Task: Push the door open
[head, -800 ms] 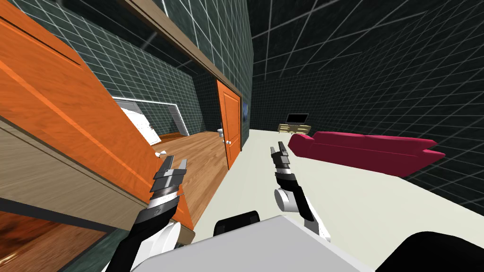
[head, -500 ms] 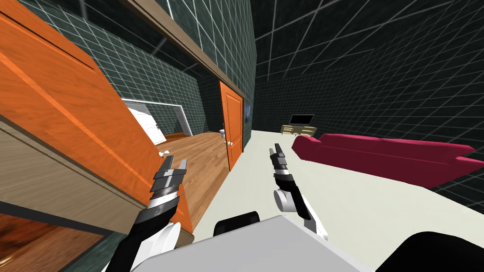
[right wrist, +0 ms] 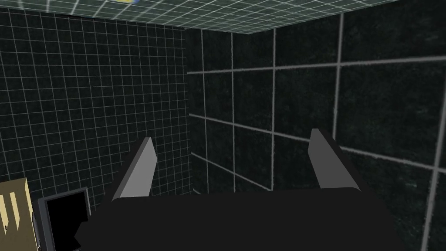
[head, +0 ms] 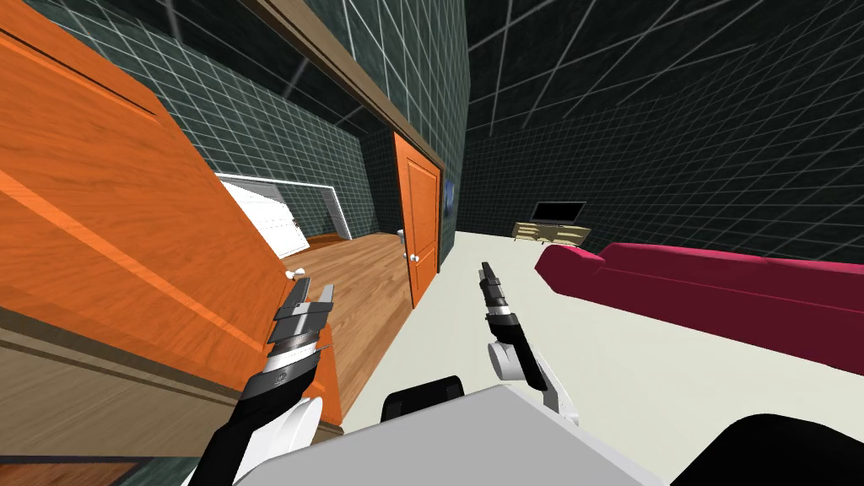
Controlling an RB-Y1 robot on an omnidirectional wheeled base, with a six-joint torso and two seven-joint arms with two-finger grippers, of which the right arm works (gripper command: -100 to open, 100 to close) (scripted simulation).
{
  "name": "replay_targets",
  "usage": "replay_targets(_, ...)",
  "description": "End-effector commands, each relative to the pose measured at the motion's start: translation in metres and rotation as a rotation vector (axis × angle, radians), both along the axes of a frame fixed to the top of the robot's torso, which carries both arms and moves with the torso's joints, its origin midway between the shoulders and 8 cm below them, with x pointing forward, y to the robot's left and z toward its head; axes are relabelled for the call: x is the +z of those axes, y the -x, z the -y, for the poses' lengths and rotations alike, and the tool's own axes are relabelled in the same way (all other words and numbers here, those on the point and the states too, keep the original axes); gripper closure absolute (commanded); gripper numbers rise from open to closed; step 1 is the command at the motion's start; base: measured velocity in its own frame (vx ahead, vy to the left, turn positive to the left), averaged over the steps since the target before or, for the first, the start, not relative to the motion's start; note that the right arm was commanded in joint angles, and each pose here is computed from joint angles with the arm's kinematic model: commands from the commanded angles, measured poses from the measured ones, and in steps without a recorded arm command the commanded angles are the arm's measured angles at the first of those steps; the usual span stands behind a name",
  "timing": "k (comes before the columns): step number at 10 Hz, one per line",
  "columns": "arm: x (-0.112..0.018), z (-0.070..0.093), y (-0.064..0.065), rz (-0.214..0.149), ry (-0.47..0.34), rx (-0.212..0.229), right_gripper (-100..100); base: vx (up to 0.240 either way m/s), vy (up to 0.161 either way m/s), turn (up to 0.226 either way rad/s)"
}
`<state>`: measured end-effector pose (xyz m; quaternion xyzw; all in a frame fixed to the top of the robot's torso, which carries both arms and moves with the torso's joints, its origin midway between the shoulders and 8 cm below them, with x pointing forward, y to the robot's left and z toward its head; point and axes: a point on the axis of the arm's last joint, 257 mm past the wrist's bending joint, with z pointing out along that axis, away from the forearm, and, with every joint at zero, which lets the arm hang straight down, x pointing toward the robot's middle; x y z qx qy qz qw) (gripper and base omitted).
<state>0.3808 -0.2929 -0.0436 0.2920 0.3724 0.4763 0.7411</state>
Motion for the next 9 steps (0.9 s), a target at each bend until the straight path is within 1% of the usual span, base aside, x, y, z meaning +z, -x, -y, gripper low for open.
replay_targets(1,-0.008,0.0,-0.004,-0.017,0.045,-0.014,-100,0.123,-0.038,0.092)
replay_targets(2,-0.018,-0.002,-0.007,-0.036,0.087,-0.026,-100,0.121,-0.044,0.142)
replay_targets(5,-0.034,-0.005,-0.011,-0.065,0.154,-0.044,-100,0.11,-0.048,0.111)
replay_targets(6,-0.045,-0.007,-0.014,-0.084,0.2,-0.056,-100,0.127,-0.045,0.157)
replay_targets(9,-0.063,-0.011,-0.017,-0.113,0.272,-0.073,-100,0.121,-0.044,0.106)
